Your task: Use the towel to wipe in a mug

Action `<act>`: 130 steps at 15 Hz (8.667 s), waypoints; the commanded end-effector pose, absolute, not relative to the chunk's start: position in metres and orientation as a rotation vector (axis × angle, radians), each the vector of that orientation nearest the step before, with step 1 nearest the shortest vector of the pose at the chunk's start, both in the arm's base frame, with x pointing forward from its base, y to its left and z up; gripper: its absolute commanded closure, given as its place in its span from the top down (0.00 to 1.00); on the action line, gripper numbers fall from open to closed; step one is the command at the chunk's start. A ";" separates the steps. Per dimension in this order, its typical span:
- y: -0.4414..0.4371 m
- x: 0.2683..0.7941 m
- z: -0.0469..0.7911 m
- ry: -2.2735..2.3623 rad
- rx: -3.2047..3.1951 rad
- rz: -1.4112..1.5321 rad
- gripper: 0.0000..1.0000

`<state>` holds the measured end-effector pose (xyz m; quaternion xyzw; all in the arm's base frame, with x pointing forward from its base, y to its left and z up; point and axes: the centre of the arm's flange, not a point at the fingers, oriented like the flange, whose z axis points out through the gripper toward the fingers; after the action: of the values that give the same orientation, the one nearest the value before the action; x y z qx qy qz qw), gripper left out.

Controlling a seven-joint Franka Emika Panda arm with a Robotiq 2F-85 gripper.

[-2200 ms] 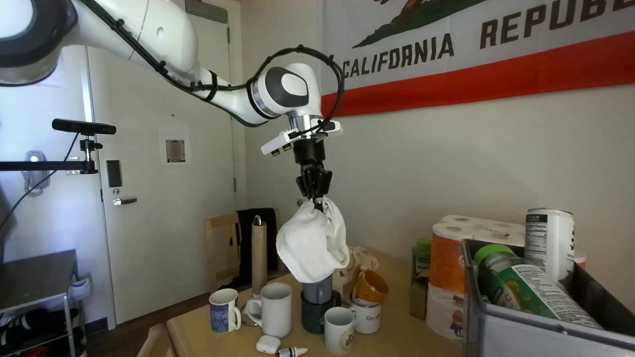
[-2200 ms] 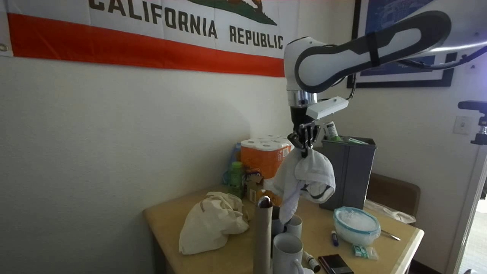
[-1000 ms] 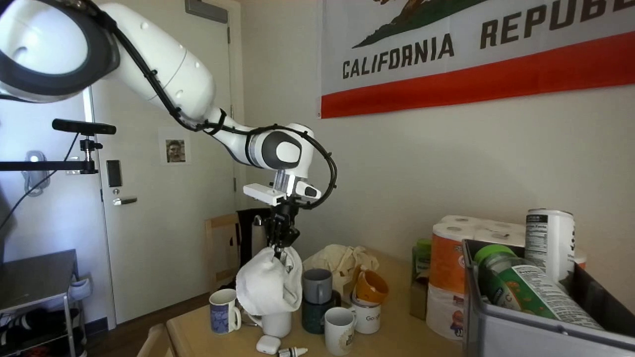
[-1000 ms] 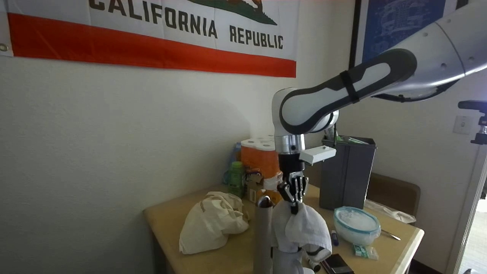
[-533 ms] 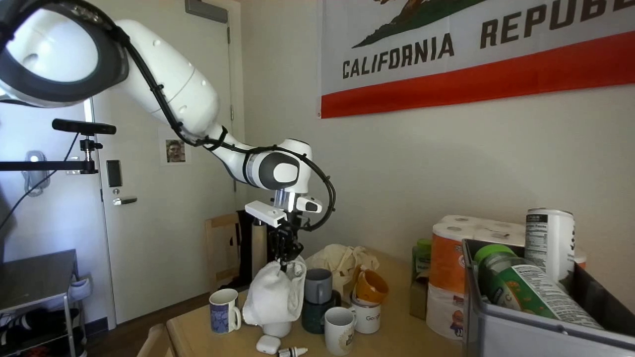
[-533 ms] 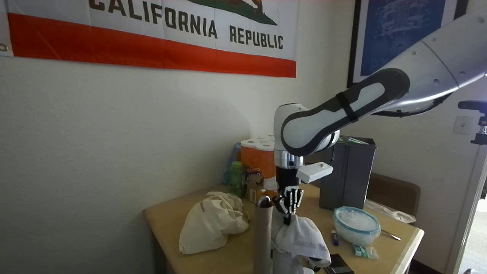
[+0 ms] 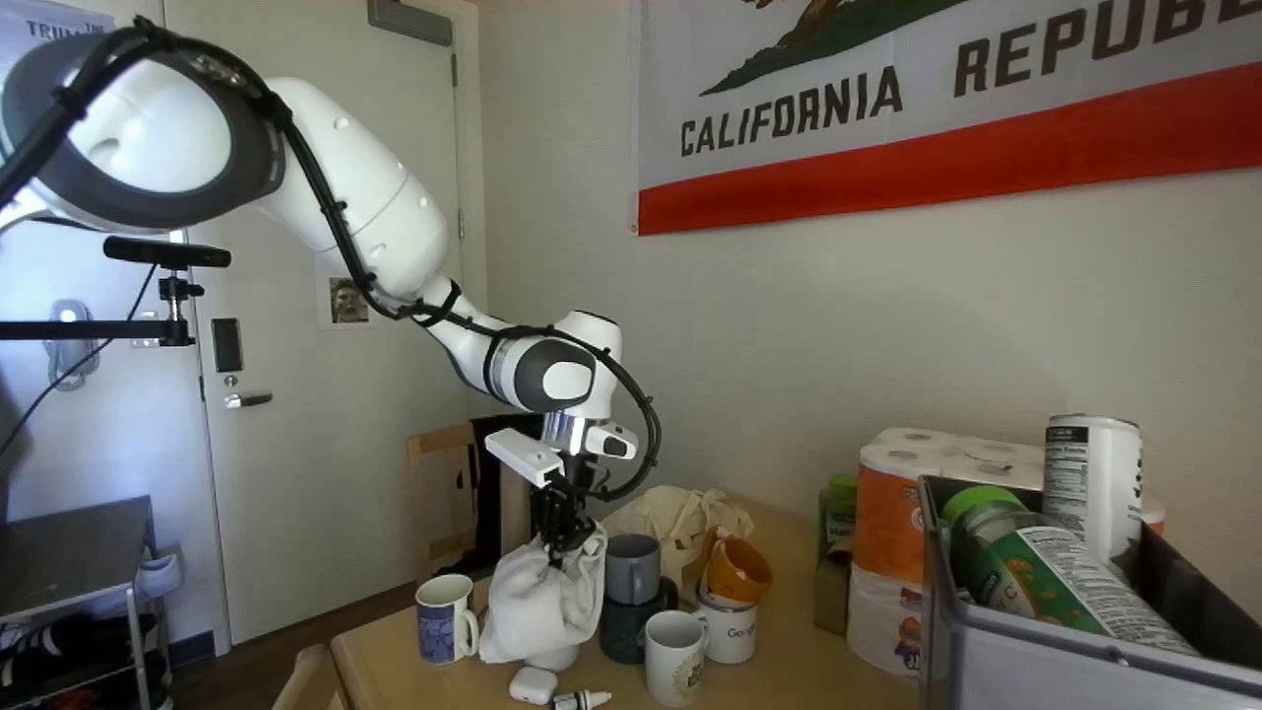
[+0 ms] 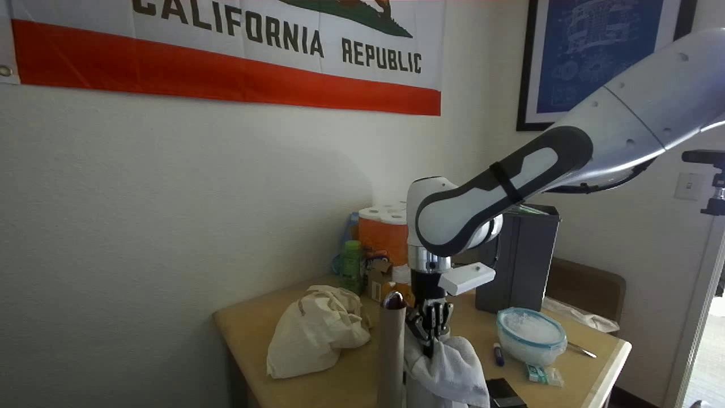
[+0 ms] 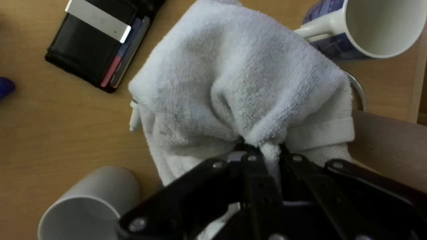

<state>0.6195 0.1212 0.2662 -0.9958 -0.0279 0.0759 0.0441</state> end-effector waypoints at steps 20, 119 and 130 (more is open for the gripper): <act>0.132 0.612 0.230 0.106 -3.085 0.248 0.03; -0.089 0.735 0.285 1.302 -3.172 -0.649 0.82; -0.010 0.709 0.422 0.867 -3.300 -0.478 1.00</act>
<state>0.7292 -0.0175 0.3861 -0.9304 0.2827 -0.1695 -0.1605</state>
